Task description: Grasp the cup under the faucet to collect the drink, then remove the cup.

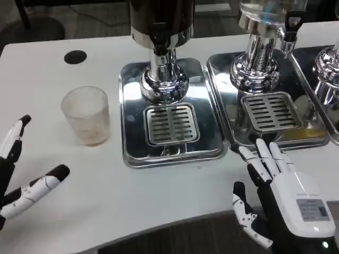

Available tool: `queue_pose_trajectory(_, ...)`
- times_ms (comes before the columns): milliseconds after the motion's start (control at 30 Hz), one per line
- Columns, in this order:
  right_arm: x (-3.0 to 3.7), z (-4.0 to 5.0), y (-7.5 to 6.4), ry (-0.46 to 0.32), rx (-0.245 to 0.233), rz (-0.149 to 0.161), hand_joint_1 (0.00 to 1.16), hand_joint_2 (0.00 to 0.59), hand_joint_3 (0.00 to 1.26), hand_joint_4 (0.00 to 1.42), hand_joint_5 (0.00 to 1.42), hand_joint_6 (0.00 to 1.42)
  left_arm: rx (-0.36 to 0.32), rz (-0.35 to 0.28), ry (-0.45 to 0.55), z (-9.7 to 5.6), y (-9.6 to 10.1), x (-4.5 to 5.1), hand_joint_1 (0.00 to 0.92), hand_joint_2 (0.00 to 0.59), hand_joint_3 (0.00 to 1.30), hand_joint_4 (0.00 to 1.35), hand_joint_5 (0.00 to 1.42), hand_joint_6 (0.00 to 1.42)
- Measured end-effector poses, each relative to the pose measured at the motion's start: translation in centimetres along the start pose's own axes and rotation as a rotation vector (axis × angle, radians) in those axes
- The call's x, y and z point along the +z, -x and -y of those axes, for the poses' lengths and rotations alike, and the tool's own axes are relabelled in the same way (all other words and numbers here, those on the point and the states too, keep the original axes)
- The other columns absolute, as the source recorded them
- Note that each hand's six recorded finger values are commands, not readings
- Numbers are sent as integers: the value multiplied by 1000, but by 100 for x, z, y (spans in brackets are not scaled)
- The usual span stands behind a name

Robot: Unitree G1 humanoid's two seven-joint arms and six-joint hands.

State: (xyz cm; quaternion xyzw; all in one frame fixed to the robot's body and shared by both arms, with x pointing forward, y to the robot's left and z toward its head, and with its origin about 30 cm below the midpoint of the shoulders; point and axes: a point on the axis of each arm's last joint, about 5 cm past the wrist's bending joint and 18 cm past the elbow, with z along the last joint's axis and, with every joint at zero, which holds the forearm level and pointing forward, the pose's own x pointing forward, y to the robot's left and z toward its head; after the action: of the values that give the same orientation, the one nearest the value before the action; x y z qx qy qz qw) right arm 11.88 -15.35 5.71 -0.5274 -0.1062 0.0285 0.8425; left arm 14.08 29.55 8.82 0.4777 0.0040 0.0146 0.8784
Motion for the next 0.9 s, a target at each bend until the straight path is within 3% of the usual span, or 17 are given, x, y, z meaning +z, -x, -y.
queue_pose_trajectory(100,3,0,-8,-1,-2,2,367,582,202,0,0,108,-2,-55,24,-34,-137,-17,0,41,0,0,99,256)
queue_pose_trajectory(267,6,3,-26,-4,-8,4,381,574,234,0,0,125,-14,-85,41,-48,-383,-6,93,44,0,0,113,268)
queue_pose_trajectory(633,14,8,-54,-13,-17,8,407,582,283,18,0,151,-54,-103,48,9,-783,30,160,51,0,0,136,304)
queue_pose_trajectory(900,27,12,-87,-23,-26,16,432,572,303,26,0,170,-74,-125,36,47,-948,51,165,52,0,0,148,320)
